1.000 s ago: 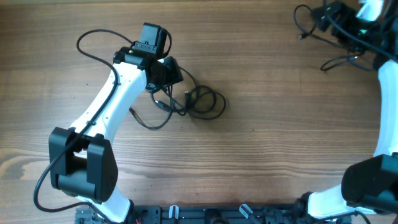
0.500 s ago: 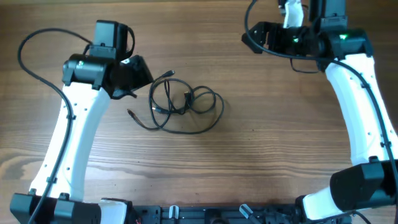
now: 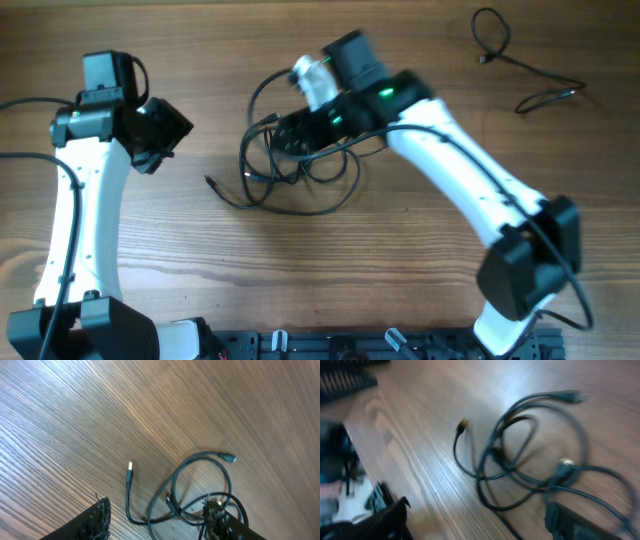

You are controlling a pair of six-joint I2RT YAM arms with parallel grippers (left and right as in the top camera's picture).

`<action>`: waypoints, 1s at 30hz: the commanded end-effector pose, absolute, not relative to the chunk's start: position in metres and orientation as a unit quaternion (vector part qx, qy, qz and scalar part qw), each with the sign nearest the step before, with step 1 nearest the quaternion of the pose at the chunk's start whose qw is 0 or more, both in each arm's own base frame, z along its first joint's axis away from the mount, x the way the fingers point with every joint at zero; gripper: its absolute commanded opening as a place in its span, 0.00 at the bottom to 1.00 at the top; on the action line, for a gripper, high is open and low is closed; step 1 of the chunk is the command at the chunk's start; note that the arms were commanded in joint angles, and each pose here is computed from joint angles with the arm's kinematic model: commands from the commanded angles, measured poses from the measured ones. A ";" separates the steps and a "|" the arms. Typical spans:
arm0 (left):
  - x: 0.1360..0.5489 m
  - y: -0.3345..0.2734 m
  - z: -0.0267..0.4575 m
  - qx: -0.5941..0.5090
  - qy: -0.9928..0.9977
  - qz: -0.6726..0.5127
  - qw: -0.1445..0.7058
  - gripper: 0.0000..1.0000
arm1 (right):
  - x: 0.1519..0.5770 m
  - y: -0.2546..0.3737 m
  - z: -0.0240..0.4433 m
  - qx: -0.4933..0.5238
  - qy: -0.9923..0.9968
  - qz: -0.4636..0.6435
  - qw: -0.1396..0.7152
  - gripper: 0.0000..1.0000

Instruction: Untangle cables

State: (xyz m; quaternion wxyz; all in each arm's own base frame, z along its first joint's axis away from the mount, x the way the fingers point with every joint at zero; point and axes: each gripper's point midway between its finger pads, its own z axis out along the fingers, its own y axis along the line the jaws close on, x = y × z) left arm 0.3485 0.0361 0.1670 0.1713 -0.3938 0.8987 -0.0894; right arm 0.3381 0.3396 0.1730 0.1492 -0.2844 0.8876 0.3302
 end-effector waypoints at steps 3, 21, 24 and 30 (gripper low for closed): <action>0.345 0.051 0.163 -0.415 0.890 -0.087 0.167 0.61 | 0.317 0.386 0.099 -0.319 0.890 0.311 0.099 0.51; 0.349 0.018 0.163 -0.350 0.917 -0.099 0.163 0.55 | 0.348 0.265 0.453 -0.168 0.749 0.550 0.330 0.04; 0.349 0.018 0.163 -0.350 0.917 -0.099 0.163 0.54 | 0.356 0.258 0.443 -0.149 0.765 0.531 0.332 0.04; 0.344 -0.075 0.153 -0.117 0.965 -0.190 0.136 0.61 | 0.384 0.242 0.395 -0.094 0.826 0.443 0.335 0.04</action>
